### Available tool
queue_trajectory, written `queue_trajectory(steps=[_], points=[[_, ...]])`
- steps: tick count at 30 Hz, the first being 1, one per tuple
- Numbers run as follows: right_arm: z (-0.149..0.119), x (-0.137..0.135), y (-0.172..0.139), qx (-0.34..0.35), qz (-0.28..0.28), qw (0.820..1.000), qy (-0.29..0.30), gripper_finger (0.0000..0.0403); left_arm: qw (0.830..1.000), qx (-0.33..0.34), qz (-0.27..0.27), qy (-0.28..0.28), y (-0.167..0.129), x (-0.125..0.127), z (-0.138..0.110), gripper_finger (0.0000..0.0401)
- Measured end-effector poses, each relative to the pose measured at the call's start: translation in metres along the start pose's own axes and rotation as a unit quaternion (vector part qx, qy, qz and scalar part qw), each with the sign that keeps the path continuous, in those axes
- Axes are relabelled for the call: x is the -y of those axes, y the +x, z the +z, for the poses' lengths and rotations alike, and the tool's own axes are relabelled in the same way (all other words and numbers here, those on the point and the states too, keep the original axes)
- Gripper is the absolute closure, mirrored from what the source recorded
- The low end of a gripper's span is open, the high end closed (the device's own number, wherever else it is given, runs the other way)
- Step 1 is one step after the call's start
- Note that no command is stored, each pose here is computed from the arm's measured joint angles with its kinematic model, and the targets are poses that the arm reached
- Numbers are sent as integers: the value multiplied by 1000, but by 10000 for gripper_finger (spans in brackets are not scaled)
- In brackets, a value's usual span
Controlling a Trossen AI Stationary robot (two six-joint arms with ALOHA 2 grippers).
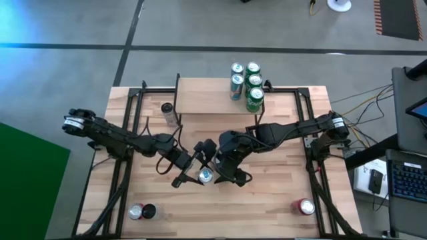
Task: Place canned beverage on shelf
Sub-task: Put the blue soda can on the shelf aligned with the other blue soda cans
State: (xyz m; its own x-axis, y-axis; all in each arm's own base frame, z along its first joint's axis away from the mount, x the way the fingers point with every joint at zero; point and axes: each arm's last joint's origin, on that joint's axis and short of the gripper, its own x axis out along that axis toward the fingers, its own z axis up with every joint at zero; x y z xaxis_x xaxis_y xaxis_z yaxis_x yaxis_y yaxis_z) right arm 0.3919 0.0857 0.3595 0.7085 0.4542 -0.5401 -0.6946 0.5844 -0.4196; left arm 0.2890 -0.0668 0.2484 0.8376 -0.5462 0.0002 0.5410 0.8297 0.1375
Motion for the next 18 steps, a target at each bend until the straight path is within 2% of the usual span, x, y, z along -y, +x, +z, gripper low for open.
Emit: queue_trajectory(steps=[7,18], points=[[-6,0,11,2,11,1000,-18,76,1000,-2,0,-1,0,-1,-2,159],[-8,1,10,25,38,998,-43,88,1000,0,-10,-1,3,-1,-5,159]])
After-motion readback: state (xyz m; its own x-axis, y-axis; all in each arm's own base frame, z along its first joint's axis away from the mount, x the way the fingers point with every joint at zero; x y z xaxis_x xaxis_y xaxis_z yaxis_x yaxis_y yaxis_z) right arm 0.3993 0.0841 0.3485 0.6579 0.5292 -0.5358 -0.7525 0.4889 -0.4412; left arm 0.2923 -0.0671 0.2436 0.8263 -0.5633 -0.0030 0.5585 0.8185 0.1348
